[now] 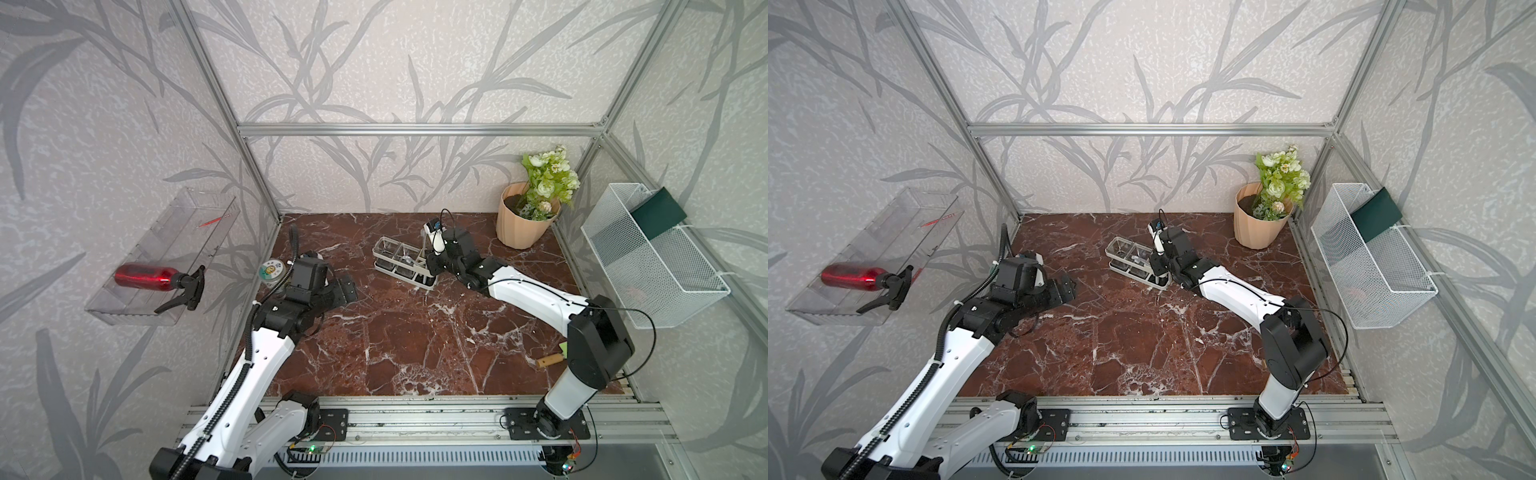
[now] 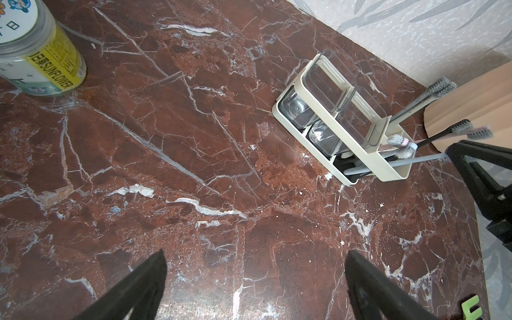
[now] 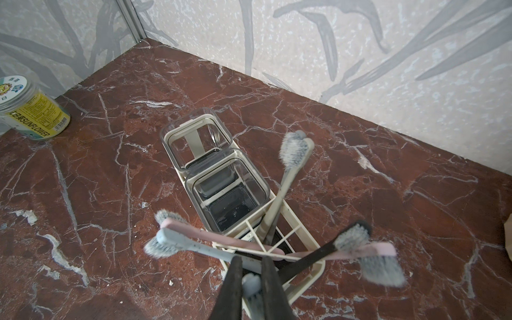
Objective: Place the toothbrush into the toothbrush holder
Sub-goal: Place the toothbrush in the toothbrush holder.
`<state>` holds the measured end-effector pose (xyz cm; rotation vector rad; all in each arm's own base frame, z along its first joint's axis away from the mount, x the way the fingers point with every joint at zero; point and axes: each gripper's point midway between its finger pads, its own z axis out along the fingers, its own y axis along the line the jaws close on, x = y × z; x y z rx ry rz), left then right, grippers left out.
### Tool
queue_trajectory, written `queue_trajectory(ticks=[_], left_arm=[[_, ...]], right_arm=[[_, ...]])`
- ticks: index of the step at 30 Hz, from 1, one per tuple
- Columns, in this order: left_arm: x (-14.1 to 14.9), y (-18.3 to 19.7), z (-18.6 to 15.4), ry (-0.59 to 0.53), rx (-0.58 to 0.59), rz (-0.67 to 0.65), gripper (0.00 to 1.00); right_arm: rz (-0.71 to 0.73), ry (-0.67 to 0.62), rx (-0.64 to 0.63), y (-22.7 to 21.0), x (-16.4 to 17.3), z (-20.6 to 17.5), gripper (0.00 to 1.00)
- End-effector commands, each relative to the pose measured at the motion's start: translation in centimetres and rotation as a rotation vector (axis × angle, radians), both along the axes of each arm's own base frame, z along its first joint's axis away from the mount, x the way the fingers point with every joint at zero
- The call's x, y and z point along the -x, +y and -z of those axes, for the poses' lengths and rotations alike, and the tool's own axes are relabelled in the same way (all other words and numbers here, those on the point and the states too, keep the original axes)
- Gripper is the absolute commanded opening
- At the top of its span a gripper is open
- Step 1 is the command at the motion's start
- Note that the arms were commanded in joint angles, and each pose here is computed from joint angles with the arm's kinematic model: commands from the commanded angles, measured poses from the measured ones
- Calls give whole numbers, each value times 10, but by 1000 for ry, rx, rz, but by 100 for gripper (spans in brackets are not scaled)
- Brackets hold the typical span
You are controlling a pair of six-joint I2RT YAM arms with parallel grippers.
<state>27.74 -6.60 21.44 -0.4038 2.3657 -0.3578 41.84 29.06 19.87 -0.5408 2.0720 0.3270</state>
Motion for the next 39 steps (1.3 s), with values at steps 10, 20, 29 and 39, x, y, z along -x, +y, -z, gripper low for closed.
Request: queue_trajectory(ticks=[10, 20, 29, 39], left_arm=[[0, 1, -1, -11, 3, 1, 99], [0, 2, -1, -11, 2, -3, 99], [0, 4, -1, -13, -5, -11, 99], [1, 16, -5, -48, -30, -69, 99]], right_arm=[[-8, -28, -17, -2, 8, -13, 47], [2, -138, -74, -15, 20, -79, 60], [26, -246, -109, -47, 53, -121, 78], [171, -253, -117, -114, 82, -115, 99]])
